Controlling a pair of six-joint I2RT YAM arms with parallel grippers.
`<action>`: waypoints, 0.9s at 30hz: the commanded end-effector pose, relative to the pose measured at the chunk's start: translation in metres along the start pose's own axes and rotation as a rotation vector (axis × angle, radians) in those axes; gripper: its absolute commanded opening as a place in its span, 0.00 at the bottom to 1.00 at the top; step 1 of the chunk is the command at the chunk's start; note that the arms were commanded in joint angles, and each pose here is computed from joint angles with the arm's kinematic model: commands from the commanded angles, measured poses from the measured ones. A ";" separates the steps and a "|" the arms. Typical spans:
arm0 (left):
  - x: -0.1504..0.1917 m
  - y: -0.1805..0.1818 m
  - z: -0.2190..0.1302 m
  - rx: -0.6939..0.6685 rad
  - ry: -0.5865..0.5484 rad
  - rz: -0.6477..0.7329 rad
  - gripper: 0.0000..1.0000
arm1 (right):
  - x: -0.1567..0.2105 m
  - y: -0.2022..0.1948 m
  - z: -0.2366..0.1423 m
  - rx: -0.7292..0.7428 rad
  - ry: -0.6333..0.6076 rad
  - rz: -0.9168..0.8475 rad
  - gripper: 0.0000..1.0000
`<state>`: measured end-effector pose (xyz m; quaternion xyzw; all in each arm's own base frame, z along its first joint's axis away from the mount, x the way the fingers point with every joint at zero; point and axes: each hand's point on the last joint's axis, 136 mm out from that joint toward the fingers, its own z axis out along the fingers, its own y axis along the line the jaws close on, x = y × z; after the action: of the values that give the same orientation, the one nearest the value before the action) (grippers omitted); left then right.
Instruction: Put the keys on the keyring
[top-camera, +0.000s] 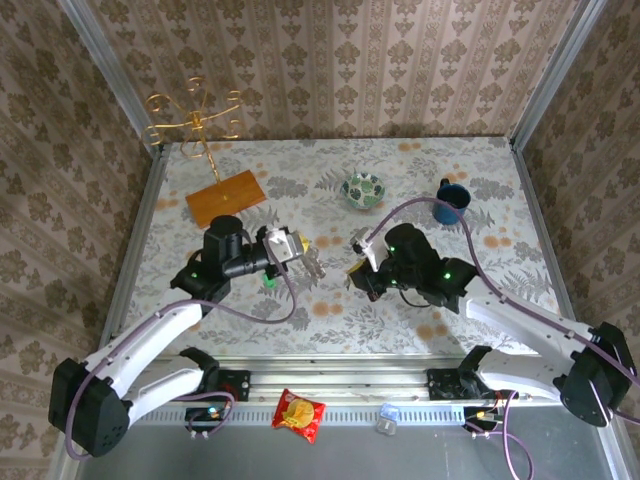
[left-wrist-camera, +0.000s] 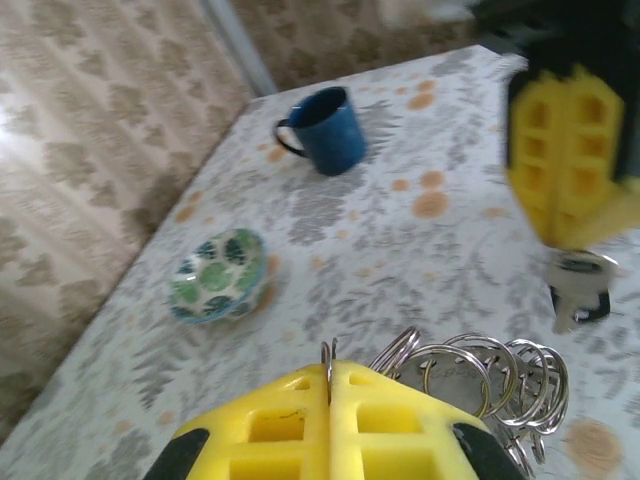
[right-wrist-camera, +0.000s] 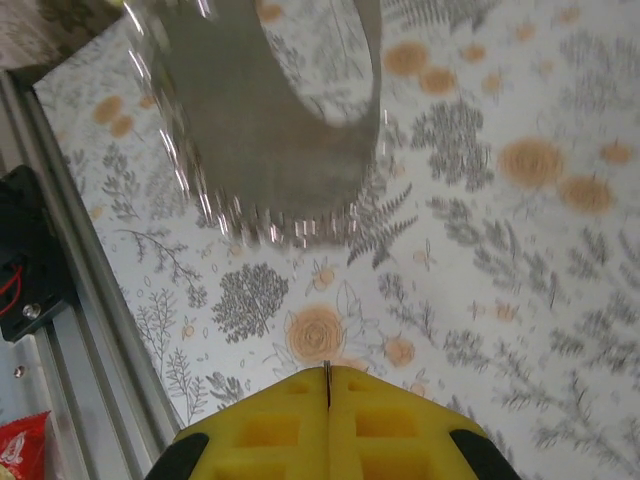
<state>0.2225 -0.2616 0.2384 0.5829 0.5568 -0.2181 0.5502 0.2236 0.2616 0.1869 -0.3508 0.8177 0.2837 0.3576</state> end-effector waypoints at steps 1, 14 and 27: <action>-0.016 -0.020 0.004 0.121 -0.032 0.050 0.00 | -0.015 0.009 -0.009 -0.041 -0.065 -0.149 0.00; -0.020 -0.047 0.022 0.216 -0.025 0.020 0.00 | -0.047 0.018 -0.013 -0.074 -0.096 -0.306 0.00; -0.020 -0.048 0.026 0.213 -0.007 -0.083 0.00 | -0.045 0.031 -0.003 -0.172 -0.072 -0.340 0.00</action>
<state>0.1826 -0.2964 0.2084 0.6215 0.5636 -0.2909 0.4599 0.2225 0.2885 0.2193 -0.4919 0.7226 0.2859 0.3927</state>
